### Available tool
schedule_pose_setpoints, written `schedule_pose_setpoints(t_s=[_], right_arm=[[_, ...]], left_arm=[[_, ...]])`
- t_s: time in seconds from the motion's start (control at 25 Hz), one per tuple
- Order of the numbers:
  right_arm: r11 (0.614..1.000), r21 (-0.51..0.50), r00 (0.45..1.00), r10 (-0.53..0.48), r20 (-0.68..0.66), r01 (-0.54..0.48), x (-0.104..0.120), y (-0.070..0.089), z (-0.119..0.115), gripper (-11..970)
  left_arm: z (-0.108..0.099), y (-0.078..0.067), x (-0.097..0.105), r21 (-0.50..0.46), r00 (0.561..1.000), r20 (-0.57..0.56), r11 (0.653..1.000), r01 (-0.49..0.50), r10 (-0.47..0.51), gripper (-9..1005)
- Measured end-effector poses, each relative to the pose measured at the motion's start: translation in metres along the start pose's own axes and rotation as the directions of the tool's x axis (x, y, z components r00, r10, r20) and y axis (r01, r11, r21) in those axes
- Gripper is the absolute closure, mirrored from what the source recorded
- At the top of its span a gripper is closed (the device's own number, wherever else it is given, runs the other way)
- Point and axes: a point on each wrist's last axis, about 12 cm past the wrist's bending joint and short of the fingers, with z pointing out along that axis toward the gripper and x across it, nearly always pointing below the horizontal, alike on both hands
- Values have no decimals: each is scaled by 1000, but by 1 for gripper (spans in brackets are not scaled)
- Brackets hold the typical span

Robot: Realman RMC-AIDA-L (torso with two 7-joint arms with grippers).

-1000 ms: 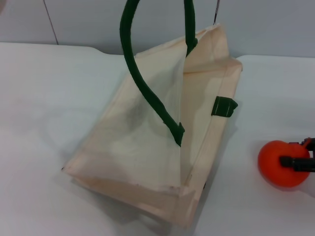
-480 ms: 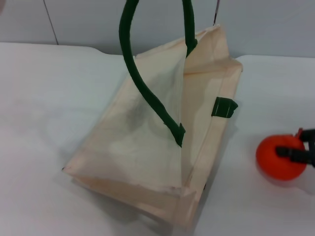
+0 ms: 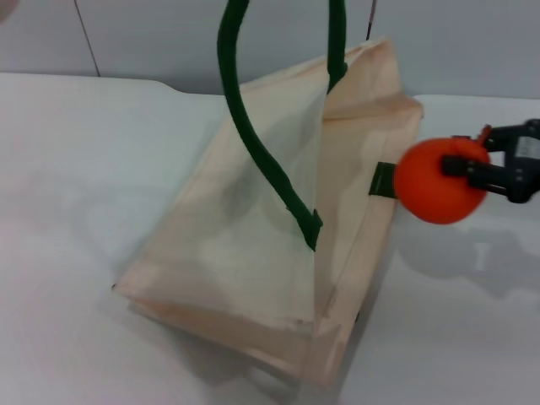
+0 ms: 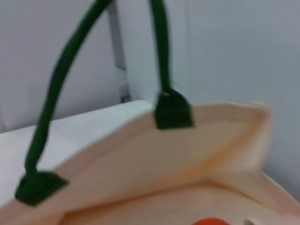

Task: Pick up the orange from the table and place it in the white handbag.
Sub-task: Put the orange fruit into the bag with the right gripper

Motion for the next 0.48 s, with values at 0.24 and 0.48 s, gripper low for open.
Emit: schedule_pose_setpoints(t_s=[0.24,0.48], right_arm=[[995,-91,998,-52,-21,50,-16,7,39,657],[983,-164,995,-87,-54,77,-27,13,68,706]], left_arm=[[4,-2,-4,22,1000,-1,1000,-13,13,854],[6,-2,-6,34,1000,0,999,-19,19,853]])
